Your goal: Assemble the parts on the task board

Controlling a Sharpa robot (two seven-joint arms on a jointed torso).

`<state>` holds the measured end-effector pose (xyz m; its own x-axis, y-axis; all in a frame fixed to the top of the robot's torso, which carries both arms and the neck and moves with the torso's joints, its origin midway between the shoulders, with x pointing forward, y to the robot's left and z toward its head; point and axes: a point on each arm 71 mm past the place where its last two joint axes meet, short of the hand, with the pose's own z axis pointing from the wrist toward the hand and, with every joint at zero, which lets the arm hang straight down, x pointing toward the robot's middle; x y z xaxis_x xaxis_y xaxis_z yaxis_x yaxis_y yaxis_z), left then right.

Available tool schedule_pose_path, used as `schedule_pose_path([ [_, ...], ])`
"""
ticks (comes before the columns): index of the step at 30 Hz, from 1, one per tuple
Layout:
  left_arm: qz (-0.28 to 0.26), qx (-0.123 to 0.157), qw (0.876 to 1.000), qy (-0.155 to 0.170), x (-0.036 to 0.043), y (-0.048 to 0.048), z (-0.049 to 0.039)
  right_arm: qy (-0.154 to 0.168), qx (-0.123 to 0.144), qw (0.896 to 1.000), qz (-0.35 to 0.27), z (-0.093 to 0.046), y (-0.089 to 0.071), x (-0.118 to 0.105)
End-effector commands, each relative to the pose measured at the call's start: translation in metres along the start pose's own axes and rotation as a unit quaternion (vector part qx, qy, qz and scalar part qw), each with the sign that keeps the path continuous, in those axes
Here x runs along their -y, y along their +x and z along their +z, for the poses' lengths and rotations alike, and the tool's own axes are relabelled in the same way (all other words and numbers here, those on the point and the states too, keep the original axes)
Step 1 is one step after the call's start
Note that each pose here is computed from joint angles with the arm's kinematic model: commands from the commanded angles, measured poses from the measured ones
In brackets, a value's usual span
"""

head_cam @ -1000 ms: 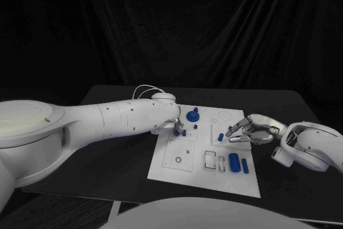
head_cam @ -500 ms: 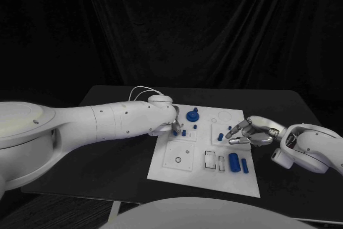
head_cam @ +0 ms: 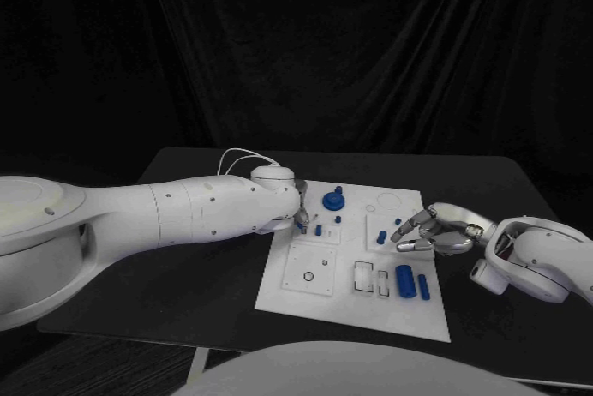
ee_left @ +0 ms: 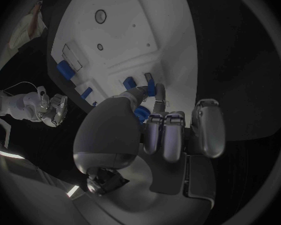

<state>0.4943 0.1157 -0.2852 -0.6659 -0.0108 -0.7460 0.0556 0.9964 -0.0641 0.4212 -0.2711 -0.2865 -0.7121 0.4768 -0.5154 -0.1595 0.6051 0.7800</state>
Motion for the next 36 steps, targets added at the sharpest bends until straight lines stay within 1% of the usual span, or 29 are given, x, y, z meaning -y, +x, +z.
schedule_pose_path([
  [1,0.002,0.017,1.000,0.001,0.0006,-0.0023,0.0007,0.001,0.001,1.000,0.001,-0.001,0.001,0.001],
  [6,0.002,0.017,1.000,-0.002,-0.0007,-0.0028,0.0018,0.000,0.001,1.000,0.001,0.000,0.001,0.001],
  [11,-0.005,0.006,1.000,-0.004,-0.0009,-0.0013,0.0021,0.000,0.002,1.000,0.001,-0.001,0.001,0.001],
  [15,-0.012,-0.003,1.000,-0.003,0.0003,0.0003,0.0025,0.001,0.002,1.000,0.001,-0.001,0.001,0.001],
  [21,-0.016,-0.007,1.000,-0.005,0.0014,0.0025,0.0037,0.000,0.003,1.000,0.001,-0.001,0.001,0.001],
  [36,-0.017,-0.017,1.000,-0.006,0.0020,0.0114,0.0072,-0.002,0.005,1.000,0.001,-0.002,0.000,0.001],
])
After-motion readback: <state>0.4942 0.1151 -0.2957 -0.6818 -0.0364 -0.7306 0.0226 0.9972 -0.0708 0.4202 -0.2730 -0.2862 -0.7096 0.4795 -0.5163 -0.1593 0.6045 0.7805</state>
